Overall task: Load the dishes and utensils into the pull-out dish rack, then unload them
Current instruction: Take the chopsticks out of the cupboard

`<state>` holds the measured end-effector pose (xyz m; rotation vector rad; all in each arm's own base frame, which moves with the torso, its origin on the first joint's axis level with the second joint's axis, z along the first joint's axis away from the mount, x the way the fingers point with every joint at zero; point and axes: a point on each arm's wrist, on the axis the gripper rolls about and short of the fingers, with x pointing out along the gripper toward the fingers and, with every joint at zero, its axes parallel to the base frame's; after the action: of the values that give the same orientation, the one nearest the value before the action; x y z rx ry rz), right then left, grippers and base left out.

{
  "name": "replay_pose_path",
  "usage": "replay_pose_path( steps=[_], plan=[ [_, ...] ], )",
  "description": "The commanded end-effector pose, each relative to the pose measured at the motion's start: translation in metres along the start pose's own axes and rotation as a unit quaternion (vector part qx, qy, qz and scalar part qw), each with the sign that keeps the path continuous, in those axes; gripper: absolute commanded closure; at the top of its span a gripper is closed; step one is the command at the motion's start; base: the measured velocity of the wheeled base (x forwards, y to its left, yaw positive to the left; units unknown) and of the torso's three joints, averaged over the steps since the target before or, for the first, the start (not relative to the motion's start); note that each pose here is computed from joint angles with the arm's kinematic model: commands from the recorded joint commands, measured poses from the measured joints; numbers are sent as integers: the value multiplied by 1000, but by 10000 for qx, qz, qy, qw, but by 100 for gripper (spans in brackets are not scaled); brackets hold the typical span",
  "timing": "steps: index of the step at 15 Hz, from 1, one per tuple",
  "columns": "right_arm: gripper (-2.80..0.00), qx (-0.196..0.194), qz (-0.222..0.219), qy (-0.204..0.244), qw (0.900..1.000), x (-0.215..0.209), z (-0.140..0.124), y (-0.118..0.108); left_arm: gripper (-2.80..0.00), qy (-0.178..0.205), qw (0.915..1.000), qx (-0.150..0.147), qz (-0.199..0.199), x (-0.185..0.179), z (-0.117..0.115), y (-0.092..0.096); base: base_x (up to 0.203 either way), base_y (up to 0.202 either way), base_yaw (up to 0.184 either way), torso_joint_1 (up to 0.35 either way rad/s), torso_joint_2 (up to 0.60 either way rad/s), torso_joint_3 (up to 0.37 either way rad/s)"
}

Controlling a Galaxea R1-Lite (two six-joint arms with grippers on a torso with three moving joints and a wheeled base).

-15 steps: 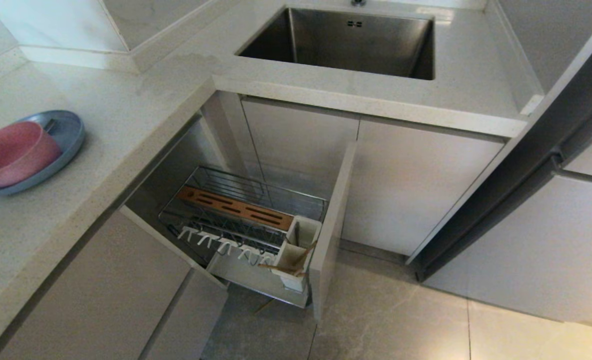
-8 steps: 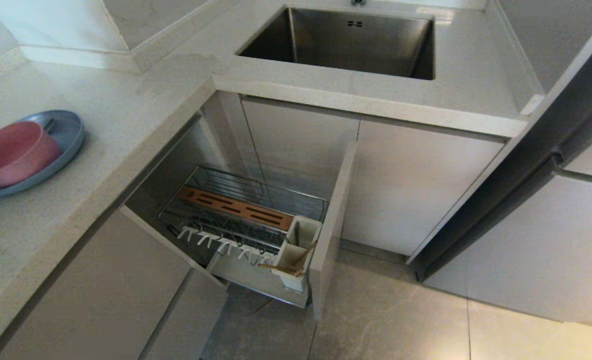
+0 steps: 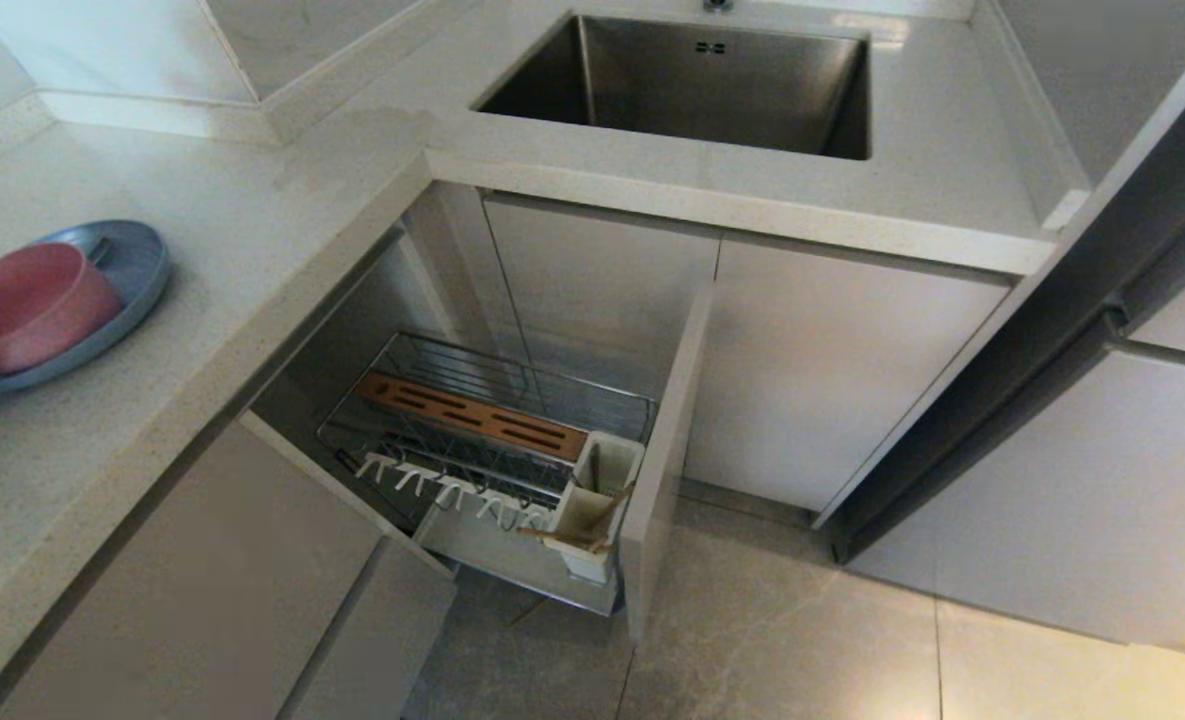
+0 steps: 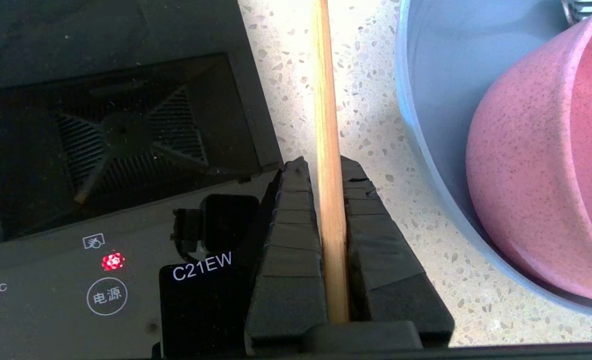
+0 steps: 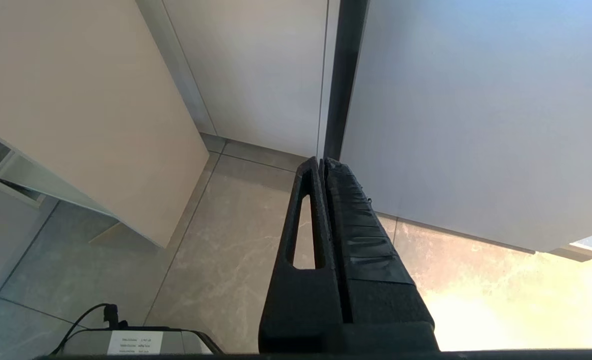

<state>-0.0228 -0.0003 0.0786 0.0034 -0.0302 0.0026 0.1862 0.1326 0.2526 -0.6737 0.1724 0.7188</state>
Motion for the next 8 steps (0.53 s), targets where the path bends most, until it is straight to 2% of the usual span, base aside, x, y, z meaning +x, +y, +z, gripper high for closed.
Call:
replay_pose_path(
  steps=[1, 4, 5, 6, 8],
  plan=[
    [0, -1, 2, 36, 10000, 1, -2, 0, 0, 58, 10000, -17, 30, 1, -1, 1, 0, 0, 0, 0, 0, 0],
    [0, -1, 2, 36, 10000, 1, -2, 0, 0, 64, 10000, -17, 34, 1, -1, 1, 0, 0, 0, 0, 0, 0],
    [0, -1, 2, 42, 10000, 1, -2, 0, -51, 52, 10000, -19, 26, 1, -1, 0, 0, 0, 0, 0, 0, 0],
    [0, -1, 2, 43, 10000, 1, -2, 0, -280, 21, 10000, -28, 14, 0, 1, 0, 0, 0, 0, 0, 0, 0],
    [0, -1, 2, 36, 10000, 1, -2, 0, -280, -32, 10000, -32, -19, -2, 3, -2, 0, 0, 0, 0, 0, 0]
  ],
)
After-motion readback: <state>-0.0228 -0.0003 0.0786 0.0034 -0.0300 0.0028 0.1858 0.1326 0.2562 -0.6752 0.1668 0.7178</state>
